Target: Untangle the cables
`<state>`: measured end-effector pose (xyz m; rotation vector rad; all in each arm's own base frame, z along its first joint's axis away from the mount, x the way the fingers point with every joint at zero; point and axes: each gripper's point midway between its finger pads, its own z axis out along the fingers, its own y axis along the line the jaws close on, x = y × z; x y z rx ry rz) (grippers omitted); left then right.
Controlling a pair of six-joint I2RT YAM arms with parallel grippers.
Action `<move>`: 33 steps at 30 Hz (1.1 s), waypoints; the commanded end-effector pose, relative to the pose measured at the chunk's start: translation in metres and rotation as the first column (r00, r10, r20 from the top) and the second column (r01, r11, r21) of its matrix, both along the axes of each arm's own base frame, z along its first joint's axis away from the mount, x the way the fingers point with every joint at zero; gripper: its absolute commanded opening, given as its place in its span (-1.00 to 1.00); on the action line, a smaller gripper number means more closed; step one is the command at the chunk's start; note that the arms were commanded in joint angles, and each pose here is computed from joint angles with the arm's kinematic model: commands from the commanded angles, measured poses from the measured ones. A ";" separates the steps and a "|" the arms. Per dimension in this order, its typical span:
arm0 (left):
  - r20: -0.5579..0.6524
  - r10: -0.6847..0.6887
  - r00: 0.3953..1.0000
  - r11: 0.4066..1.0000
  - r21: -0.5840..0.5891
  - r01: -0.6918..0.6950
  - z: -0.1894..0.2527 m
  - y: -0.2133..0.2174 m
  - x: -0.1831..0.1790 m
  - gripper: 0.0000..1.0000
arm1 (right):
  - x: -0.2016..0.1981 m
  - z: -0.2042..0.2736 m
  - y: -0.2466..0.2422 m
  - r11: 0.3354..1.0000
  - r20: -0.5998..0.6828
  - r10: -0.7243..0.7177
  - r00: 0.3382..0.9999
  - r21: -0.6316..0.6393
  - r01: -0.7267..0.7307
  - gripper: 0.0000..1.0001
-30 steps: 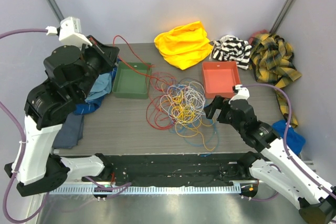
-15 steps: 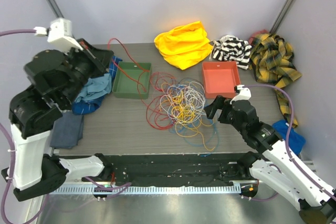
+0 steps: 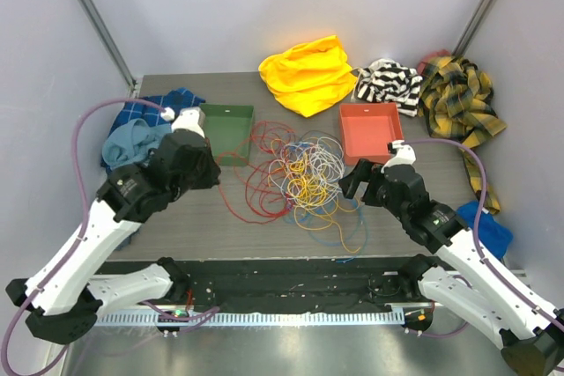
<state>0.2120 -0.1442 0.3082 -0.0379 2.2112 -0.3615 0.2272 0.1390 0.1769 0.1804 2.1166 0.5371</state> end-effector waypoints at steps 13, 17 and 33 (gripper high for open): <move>-0.170 0.273 0.947 0.960 0.112 -0.257 -0.169 -0.035 0.061 -1.00 | 0.002 0.009 0.005 0.998 0.049 -0.003 0.999 0.070 0.000 0.96; -0.142 0.290 0.946 0.955 0.097 -0.279 -0.183 -0.044 0.077 -0.99 | 0.002 0.010 0.005 0.998 0.052 -0.003 0.999 0.070 -0.001 0.96; -0.227 0.420 0.879 0.906 0.057 -0.419 -0.243 -0.031 0.103 0.37 | 0.004 -0.006 0.007 0.999 0.022 0.010 1.000 0.035 -0.011 0.96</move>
